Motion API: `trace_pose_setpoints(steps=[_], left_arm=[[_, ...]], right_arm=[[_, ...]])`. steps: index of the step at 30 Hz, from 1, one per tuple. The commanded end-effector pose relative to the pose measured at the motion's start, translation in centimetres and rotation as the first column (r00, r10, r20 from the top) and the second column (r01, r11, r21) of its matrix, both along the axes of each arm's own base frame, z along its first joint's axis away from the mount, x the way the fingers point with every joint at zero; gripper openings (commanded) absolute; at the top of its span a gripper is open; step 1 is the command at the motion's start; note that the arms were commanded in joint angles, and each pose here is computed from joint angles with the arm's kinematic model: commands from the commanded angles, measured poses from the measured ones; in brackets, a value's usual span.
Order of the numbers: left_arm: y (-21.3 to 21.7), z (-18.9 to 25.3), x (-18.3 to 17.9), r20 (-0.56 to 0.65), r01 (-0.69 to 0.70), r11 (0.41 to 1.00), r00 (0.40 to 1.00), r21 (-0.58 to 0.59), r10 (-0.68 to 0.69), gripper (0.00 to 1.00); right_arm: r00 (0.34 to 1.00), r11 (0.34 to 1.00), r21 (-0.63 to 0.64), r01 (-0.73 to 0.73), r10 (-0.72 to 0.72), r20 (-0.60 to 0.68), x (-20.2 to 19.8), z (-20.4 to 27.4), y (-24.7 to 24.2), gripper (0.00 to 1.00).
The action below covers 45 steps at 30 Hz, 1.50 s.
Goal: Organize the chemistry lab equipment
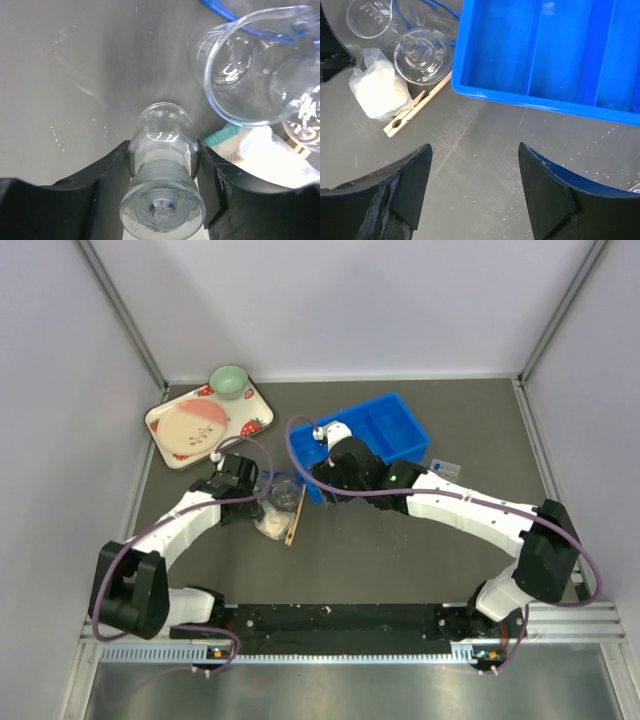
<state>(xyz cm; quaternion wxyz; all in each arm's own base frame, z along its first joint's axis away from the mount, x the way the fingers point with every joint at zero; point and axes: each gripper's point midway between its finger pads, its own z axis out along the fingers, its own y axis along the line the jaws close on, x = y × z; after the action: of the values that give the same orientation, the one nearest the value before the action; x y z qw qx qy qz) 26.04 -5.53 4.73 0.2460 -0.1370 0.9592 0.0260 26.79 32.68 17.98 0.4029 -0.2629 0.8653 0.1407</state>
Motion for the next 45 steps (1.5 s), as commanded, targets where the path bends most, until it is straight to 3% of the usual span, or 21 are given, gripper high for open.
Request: trace_pose_setpoints(steps=[1, 6, 16, 25, 31, 35, 38, 41, 45], left_arm=[[-0.9, 5.6, 1.7, 0.139, 0.025, 0.998, 0.99, -0.054, -0.017, 0.1], [-2.3, 11.0, 2.5, 0.244, 0.095, 0.99, 0.967, -0.107, -0.066, 0.0], [-6.6, 16.9, 5.5, 0.312, 0.266, 0.949, 0.928, -0.168, -0.205, 0.0], [-11.5, 18.8, 10.2, 0.336, 0.489, 0.872, 0.827, -0.031, -0.451, 0.0], [-14.4, 20.1, 13.9, 0.366, 0.64, 0.768, 0.706, 0.036, -0.606, 0.0], [-15.4, 20.2, 14.9, 0.354, 0.758, 0.638, 0.564, 0.137, -0.746, 0.0], [-15.5, 19.2, 15.9, 0.33, 0.784, 0.589, 0.512, 0.196, -0.793, 0.0], [-16.6, 17.4, 16.6, 0.311, 0.832, 0.516, 0.445, 0.202, -0.84, 0.0], [-17.5, 15.3, 17.3, 0.295, 0.862, 0.462, 0.395, 0.208, -0.87, 0.0]], right_arm=[[0.999, 0.998, 0.069, -0.005, 0.002, 0.041, 0.0, 2.5, 0.6, 0.7], [0.998, 0.997, 0.071, 0.012, -0.016, 0.063, 0.0, 3.5, -0.2, 0.7], [0.985, 0.99, 0.092, 0.103, -0.114, 0.129, -0.6, 6.5, -4.9, 0.7], [0.979, 0.985, 0.107, 0.137, -0.152, 0.139, -2.2, 6.9, -8.6, 0.7], [0.984, 0.982, 0.132, 0.133, -0.146, 0.097, -3.4, 5.8, -9.1, 0.7], [0.988, 0.983, 0.13, 0.128, -0.138, 0.067, -4.0, 4.5, -9.2, 0.7], [0.992, 0.983, 0.147, 0.108, -0.116, 0.052, -4.5, 4.4, -8.9, 0.7], [0.994, 0.984, 0.154, 0.094, -0.102, 0.049, -4.8, 4.5, -8.9, 0.7], [0.995, 0.983, 0.159, 0.088, -0.096, 0.041, -5.1, 4.5, -9.0, 0.7]])
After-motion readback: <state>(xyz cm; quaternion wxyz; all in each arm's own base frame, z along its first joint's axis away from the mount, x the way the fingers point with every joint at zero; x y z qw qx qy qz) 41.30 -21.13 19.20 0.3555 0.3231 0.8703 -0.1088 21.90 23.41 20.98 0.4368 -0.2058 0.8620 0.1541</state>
